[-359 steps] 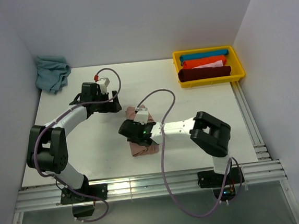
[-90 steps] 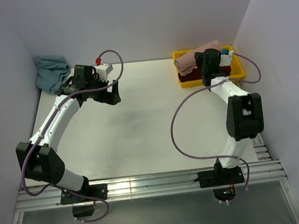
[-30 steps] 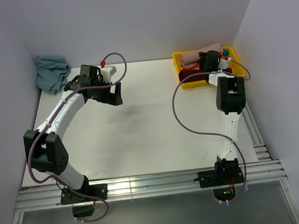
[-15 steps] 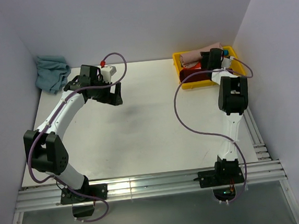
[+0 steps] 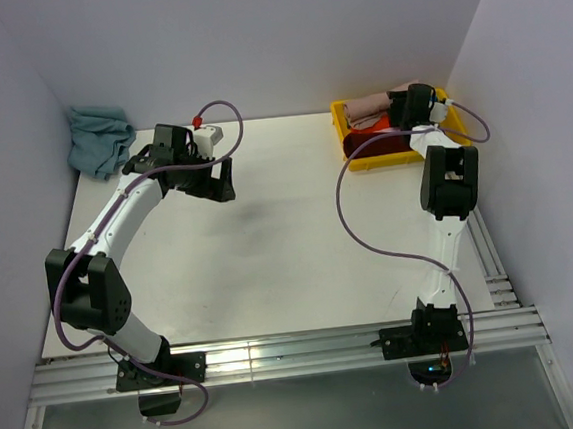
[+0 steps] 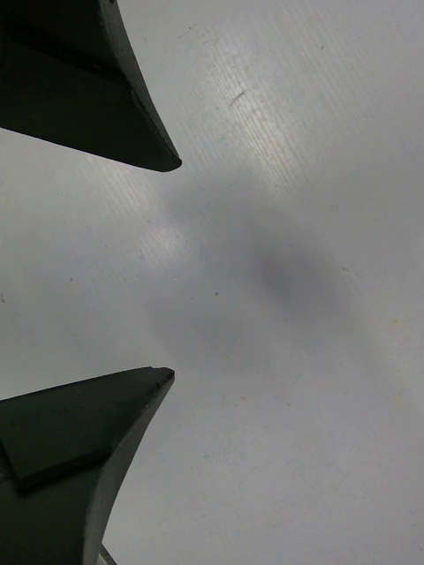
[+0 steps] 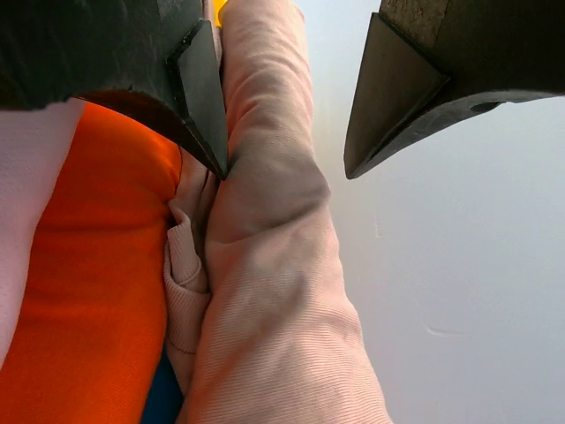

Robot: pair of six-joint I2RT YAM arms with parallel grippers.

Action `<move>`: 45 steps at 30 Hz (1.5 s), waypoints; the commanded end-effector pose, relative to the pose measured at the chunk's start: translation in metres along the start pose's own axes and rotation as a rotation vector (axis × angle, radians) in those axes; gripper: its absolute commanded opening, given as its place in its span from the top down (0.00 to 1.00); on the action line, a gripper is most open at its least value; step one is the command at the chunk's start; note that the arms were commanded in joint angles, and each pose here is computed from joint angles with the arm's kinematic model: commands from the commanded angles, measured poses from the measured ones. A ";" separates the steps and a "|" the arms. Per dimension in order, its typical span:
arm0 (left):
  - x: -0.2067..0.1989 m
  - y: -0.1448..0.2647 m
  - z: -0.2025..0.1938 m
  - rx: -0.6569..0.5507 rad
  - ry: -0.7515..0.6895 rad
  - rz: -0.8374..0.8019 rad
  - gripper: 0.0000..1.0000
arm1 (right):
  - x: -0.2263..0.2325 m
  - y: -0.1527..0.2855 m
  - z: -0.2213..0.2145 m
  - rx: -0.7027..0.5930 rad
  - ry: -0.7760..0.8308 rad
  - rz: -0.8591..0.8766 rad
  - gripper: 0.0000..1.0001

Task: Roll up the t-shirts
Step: Place the rolled tshirt into the container

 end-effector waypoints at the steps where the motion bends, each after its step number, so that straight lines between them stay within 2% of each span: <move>1: -0.004 0.001 0.013 -0.040 -0.024 -0.029 0.01 | 0.018 0.009 0.011 -0.012 0.007 0.042 0.38; 6: -0.004 0.001 0.012 -0.036 -0.023 -0.033 0.01 | 0.014 0.015 0.008 0.017 0.005 0.034 0.42; 9: -0.005 0.002 0.013 -0.038 -0.022 -0.036 0.01 | 0.013 0.019 0.010 0.020 0.005 0.035 0.53; 13: -0.006 0.003 0.013 -0.042 -0.024 -0.037 0.01 | 0.014 0.023 0.011 0.030 0.011 0.023 0.61; 16: -0.006 0.004 0.013 -0.043 -0.024 -0.037 0.01 | 0.012 0.021 0.010 0.043 0.018 0.005 0.63; 21: -0.006 0.004 0.014 -0.045 -0.025 -0.038 0.01 | 0.010 0.018 0.009 0.074 0.017 -0.027 0.61; 28: -0.007 0.004 0.014 -0.044 -0.025 -0.043 0.01 | 0.017 0.034 0.018 0.060 0.031 -0.027 0.50; 40: -0.008 0.010 0.018 -0.065 -0.041 -0.039 0.01 | 0.041 0.069 0.026 0.075 0.057 0.027 0.45; 45: -0.007 0.017 0.021 -0.092 -0.051 -0.017 0.01 | 0.056 0.101 0.019 0.116 0.076 0.097 0.44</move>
Point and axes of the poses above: each gripper's point midway between its finger pads, its own y axis back along the fingers, its own x axis along the line the jaws close on, z = x × y, the point moved 4 cm from there along y, back along the fingers, and after that the axes turned 7 degrees about y, right-handed, at the moved point
